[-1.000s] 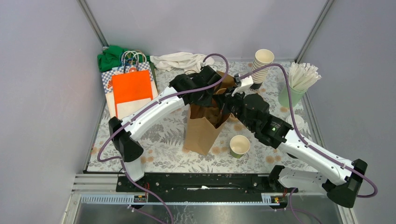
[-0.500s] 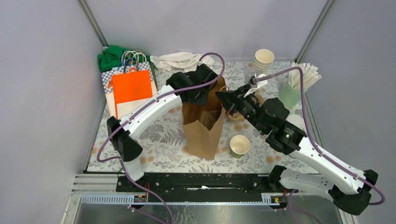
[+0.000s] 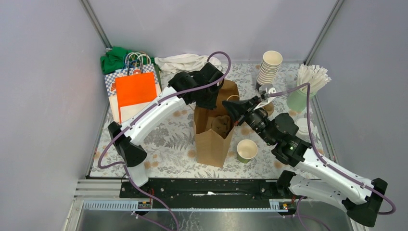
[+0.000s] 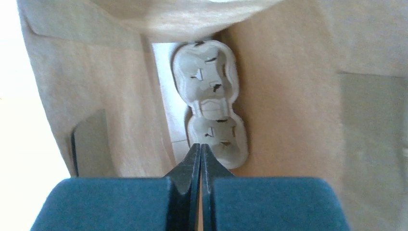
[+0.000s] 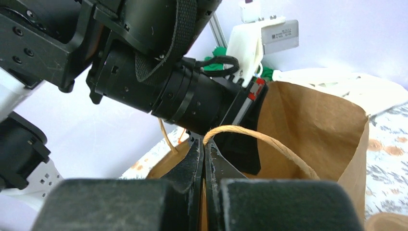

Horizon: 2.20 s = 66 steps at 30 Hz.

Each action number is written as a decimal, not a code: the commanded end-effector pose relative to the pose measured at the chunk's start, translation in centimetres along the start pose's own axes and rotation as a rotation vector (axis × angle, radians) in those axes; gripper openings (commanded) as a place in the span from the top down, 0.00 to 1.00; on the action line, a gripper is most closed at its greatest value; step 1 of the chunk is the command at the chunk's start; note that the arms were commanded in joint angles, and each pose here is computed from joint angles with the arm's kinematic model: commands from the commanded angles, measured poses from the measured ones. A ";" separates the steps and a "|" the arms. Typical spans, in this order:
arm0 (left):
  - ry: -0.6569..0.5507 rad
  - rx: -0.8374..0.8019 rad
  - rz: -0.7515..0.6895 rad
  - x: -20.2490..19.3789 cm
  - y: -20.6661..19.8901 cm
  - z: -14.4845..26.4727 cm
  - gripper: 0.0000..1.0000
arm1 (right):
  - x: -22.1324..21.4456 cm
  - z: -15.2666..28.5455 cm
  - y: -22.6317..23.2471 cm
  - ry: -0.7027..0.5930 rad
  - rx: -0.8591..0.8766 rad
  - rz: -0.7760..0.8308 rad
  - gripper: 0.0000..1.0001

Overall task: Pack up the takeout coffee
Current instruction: Adjust the cup tray in the takeout bag.

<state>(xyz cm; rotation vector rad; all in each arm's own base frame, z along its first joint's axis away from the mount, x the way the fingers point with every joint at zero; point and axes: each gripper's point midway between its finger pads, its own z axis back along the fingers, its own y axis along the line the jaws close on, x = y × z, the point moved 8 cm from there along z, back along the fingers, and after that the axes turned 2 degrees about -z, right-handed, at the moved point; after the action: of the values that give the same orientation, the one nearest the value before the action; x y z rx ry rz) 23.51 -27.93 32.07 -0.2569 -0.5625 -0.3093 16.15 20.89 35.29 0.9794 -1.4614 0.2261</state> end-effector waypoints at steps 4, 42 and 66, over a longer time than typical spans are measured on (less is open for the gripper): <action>0.001 -0.108 0.032 -0.5 -2.1 3.5 1.00 | 2.0 -1.2 1.6 -0.158 0.115 -0.010 1.00; 0.215 -0.048 0.144 -7.4 -2.4 -7.8 1.00 | 2.1 0.7 0.7 -0.259 0.097 -0.020 1.00; 0.263 -0.040 0.197 -8.2 -2.5 -9.8 1.00 | 2.0 1.6 -0.2 -0.273 0.049 0.010 1.00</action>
<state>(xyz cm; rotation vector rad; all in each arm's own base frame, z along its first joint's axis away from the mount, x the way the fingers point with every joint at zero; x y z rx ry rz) 20.78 -30.17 20.68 -0.2848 -0.2787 -0.1763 15.57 19.00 35.55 1.0360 -1.6587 0.1644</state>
